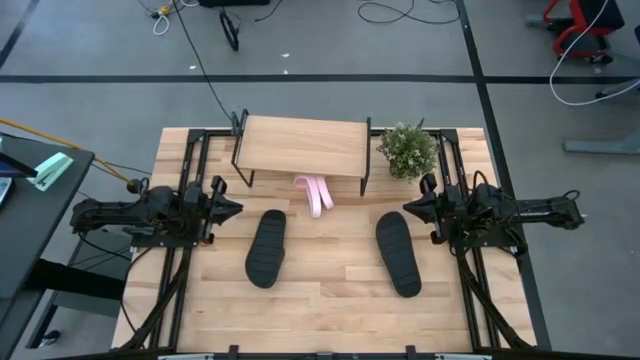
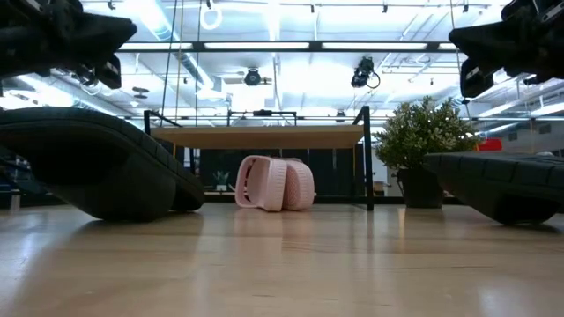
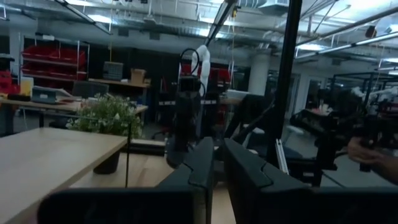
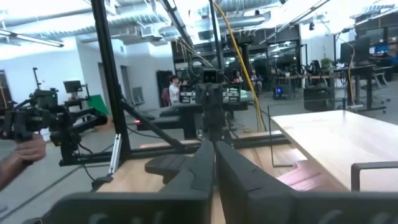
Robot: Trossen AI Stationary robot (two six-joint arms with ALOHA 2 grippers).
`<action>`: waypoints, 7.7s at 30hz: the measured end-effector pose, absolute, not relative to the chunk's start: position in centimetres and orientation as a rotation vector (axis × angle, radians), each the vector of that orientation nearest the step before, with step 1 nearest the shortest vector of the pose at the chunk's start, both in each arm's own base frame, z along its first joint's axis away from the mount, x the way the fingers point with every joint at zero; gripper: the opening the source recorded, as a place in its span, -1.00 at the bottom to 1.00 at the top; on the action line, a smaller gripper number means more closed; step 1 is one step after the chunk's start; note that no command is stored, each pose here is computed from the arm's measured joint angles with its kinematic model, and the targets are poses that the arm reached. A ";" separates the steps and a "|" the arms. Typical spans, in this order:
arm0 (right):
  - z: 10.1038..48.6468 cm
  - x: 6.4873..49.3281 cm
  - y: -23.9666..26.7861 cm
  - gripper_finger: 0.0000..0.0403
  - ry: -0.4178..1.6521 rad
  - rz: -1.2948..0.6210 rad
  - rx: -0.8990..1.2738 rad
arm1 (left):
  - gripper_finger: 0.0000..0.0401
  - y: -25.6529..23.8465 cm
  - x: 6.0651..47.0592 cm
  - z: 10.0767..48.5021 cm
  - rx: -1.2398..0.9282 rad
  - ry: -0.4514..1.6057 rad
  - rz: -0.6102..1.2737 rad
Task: Pick and place slides into the shelf
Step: Put the right black slide on the shelf
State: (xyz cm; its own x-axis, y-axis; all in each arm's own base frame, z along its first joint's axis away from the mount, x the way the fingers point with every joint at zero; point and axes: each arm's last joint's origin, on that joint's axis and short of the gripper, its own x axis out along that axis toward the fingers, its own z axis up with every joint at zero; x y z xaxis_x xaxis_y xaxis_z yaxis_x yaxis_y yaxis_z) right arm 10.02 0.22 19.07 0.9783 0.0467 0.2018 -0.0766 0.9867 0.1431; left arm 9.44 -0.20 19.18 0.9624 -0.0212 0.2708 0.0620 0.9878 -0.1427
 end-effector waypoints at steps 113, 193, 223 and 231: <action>21.7 15.5 -4.8 0.53 1.216 -0.424 0.708 | -0.56 -6.9 20.4 28.4 0.035 0.263 -0.158; 19.3 19.8 -5.7 -0.93 1.167 -0.246 0.710 | -0.59 -6.9 20.3 28.2 0.039 0.280 -0.158; 20.3 17.9 -6.0 0.53 1.182 -0.240 0.866 | -0.56 -6.9 20.3 28.1 0.043 0.293 -0.157; 19.0 18.7 -6.2 0.51 1.150 -0.188 0.897 | -0.60 -6.9 20.3 28.1 0.043 0.293 -0.157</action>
